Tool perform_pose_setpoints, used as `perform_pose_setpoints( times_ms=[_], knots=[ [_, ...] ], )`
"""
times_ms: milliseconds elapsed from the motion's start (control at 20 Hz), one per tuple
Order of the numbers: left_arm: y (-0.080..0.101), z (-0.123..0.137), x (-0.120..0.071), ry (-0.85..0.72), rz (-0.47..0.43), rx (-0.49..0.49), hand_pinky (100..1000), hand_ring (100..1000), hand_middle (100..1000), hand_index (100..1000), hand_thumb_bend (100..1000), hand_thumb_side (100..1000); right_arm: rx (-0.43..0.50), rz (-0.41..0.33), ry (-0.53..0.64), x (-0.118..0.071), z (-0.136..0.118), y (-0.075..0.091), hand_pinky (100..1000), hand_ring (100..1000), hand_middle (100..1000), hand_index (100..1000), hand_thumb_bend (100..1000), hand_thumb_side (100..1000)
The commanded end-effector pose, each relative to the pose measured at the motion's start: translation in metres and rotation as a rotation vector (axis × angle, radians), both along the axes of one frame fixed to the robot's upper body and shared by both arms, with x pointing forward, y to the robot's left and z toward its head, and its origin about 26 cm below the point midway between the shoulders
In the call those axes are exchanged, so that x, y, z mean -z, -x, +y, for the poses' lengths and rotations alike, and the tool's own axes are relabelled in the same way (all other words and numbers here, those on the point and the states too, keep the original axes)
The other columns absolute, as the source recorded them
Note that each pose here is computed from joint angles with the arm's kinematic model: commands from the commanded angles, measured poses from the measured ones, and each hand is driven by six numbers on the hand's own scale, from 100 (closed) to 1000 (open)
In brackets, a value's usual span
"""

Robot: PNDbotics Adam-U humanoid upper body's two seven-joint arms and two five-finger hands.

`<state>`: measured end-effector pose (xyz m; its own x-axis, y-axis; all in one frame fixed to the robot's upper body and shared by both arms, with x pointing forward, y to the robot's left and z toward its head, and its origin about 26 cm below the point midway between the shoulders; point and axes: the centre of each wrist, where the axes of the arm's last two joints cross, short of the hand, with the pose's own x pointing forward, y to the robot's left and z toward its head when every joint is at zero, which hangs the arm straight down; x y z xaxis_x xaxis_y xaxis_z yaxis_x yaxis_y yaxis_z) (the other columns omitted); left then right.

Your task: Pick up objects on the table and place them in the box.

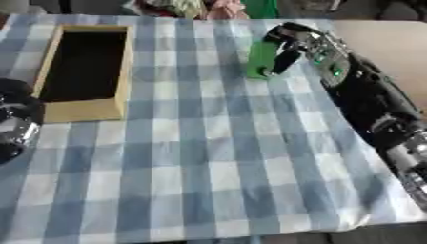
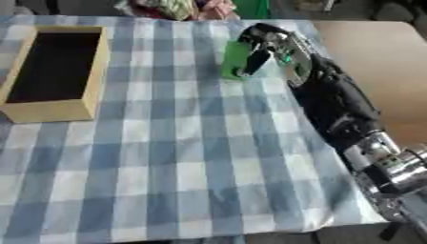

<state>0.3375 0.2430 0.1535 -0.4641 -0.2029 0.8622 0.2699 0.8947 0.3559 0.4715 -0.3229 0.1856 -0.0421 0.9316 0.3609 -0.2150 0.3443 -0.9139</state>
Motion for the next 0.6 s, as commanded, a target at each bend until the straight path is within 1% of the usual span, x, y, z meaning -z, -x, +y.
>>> perform_pose_setpoints(
  times_ms=[50, 350, 600],
  knots=[
    [0.0, 0.004, -0.008, -0.008, -0.027, -0.002, 565, 657, 617, 693, 302, 100, -0.018, -0.1, 0.015, -0.033, -0.001, 0.003, 824, 789, 383, 549, 318, 100],
    [0.0, 0.004, -0.007, -0.01, -0.024, 0.0, 565, 657, 617, 693, 302, 100, -0.105, -0.191, 0.009, -0.059, 0.021, 0.006, 817, 788, 382, 550, 303, 100],
    [0.0, 0.002, -0.008, -0.012, -0.024, 0.009, 565, 657, 617, 693, 303, 100, -0.204, -0.25, -0.003, -0.076, 0.051, 0.007, 814, 789, 384, 554, 295, 100]
  ],
)
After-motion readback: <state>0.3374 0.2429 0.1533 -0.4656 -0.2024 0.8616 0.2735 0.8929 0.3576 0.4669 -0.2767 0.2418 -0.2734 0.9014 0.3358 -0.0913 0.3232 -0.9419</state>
